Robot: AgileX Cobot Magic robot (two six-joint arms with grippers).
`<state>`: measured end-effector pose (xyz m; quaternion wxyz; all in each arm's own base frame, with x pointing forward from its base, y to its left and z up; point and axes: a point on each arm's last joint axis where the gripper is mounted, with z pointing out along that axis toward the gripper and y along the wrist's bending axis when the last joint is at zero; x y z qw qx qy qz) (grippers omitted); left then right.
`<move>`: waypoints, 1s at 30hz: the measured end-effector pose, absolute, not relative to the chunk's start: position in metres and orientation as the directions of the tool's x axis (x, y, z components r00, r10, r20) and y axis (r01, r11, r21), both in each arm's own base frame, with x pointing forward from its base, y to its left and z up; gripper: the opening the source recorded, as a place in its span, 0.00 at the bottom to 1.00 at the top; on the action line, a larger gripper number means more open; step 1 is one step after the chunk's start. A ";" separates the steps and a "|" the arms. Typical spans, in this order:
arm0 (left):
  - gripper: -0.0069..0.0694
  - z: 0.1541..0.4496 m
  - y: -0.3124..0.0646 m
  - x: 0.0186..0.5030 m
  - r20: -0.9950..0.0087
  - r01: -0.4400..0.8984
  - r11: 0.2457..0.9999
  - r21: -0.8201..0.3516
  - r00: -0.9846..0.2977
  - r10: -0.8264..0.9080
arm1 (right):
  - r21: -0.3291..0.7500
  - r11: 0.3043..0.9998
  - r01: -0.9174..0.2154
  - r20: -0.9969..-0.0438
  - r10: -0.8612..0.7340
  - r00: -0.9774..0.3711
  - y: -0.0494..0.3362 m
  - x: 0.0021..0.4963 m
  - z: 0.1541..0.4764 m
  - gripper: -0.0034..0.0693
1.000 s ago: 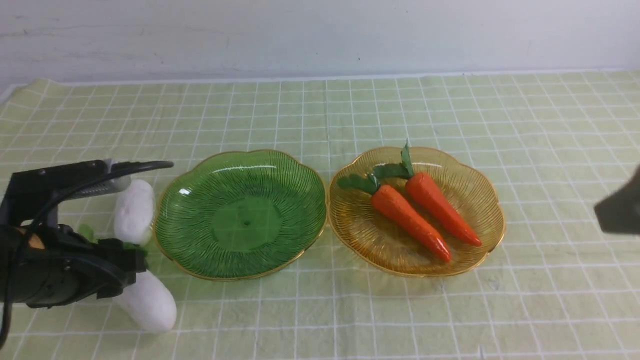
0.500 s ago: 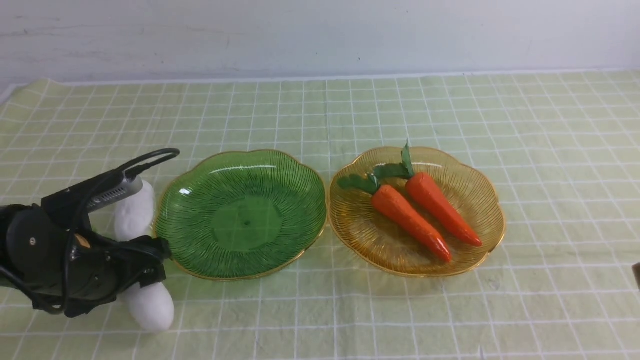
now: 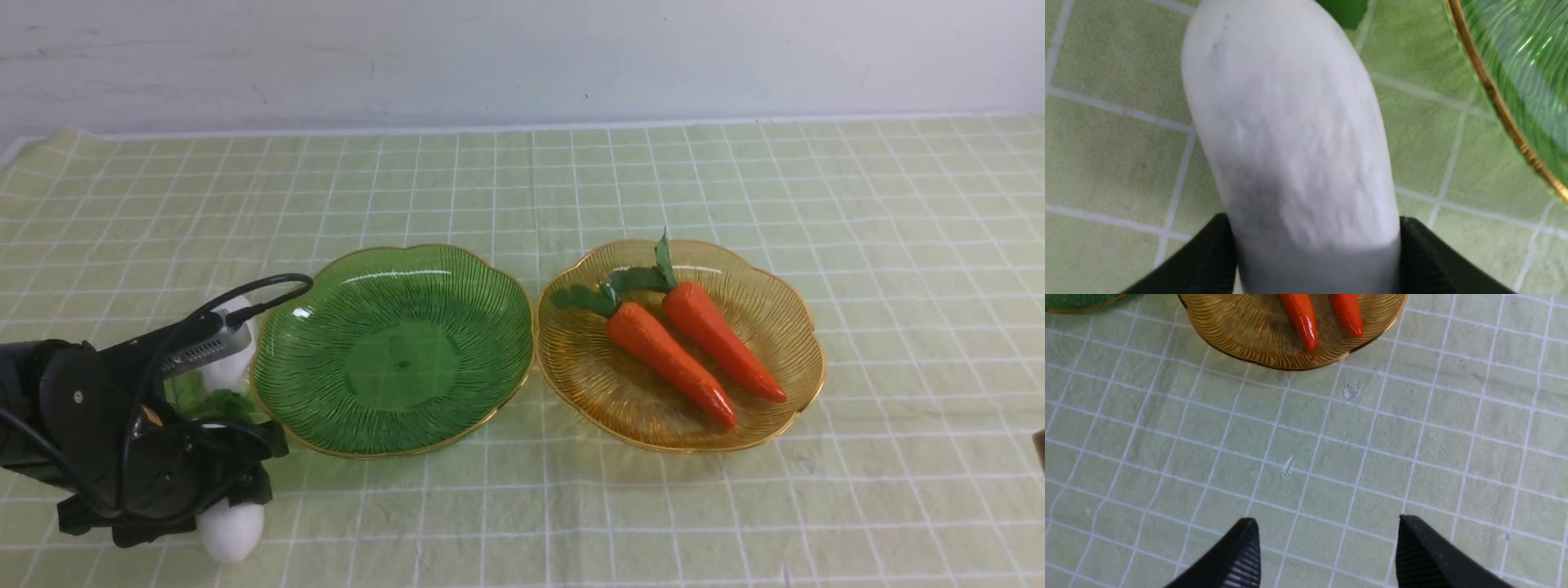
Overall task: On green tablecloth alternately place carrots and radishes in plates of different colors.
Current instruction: 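Pick up the white radish and place it in the left plate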
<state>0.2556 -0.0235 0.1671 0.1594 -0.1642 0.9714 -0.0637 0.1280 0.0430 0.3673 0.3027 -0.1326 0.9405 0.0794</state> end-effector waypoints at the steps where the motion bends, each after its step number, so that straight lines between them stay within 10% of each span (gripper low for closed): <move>1: 0.66 0.169 -0.023 0.255 -0.271 -0.285 0.947 -0.151 -0.909 -0.317 | 0.069 0.952 -0.298 -0.590 -0.201 -0.782 0.043 0.128 0.367 0.61; 9: 0.66 0.234 -0.012 0.259 -0.176 -0.204 0.978 0.037 -0.965 -0.194 | 0.069 0.952 -0.298 -0.590 -0.201 -0.782 0.043 0.128 0.367 0.61; 16: 0.66 0.272 -0.027 0.284 -0.266 -0.124 0.985 -0.121 -0.952 -0.152 | 0.075 0.951 -0.299 -0.590 -0.199 -0.782 0.043 0.128 0.367 0.61; 30: 0.66 0.218 -0.052 0.342 -0.358 0.036 0.945 -0.325 -0.930 -0.088 | 0.075 0.951 -0.299 -0.592 -0.198 -0.781 0.044 0.128 0.367 0.61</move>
